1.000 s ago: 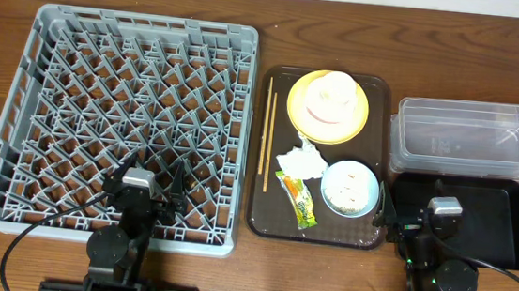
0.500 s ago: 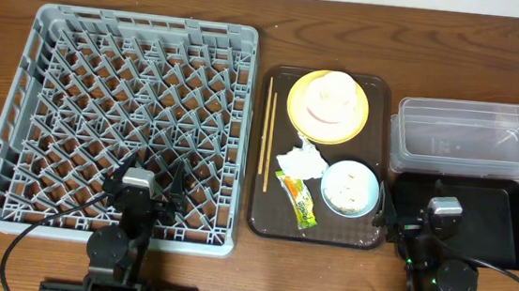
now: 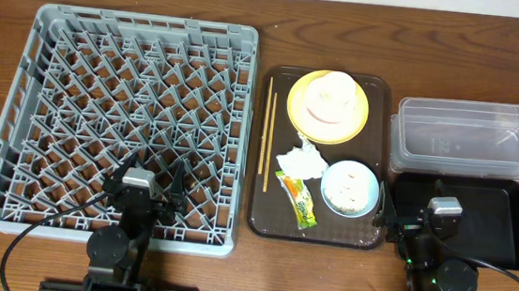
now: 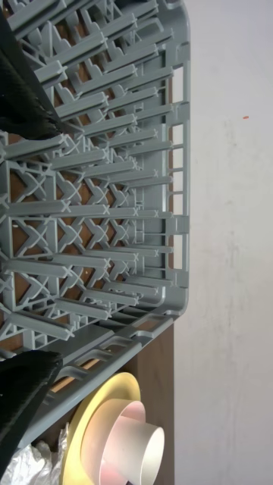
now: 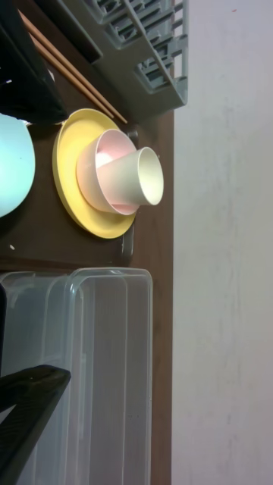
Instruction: Sort waste into correct bins and load items into the dishwasher rack
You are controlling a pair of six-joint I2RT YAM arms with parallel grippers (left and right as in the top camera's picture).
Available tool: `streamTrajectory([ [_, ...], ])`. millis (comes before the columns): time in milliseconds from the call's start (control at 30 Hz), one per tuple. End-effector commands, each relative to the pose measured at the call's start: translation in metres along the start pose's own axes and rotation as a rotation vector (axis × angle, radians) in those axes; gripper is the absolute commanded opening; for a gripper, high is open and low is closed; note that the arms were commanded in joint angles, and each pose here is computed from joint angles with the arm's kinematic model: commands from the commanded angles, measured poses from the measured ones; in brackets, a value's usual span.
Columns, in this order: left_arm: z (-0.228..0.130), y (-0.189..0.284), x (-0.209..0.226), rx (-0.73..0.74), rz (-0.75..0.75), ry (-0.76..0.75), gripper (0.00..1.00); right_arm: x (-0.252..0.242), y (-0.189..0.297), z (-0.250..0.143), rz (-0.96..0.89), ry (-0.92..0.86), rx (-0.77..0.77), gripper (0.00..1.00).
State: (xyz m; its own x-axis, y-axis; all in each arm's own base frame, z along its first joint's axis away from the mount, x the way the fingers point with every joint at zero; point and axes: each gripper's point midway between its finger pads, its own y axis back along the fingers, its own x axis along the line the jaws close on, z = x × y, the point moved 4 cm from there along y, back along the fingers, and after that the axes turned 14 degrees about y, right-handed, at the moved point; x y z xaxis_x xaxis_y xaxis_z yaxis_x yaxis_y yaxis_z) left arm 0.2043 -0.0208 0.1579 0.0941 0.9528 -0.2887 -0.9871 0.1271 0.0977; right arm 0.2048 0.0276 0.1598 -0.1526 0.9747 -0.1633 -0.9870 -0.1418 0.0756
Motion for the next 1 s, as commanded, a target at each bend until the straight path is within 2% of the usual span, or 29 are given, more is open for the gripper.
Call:
streamTrajectory([
  [0, -0.0127, -0.0005, 0.0022, 0.048, -0.001, -0.005, 0.9, -0.0006, 0.0002, -0.0005, -0.005, 0.008, 0.001, 0.99],
  [967, -0.0122, -0.0005, 0.0042, 0.044, 0.015, -0.005, 0.9, -0.0006, 0.0002, -0.0005, -0.005, 0.008, 0.001, 0.99],
])
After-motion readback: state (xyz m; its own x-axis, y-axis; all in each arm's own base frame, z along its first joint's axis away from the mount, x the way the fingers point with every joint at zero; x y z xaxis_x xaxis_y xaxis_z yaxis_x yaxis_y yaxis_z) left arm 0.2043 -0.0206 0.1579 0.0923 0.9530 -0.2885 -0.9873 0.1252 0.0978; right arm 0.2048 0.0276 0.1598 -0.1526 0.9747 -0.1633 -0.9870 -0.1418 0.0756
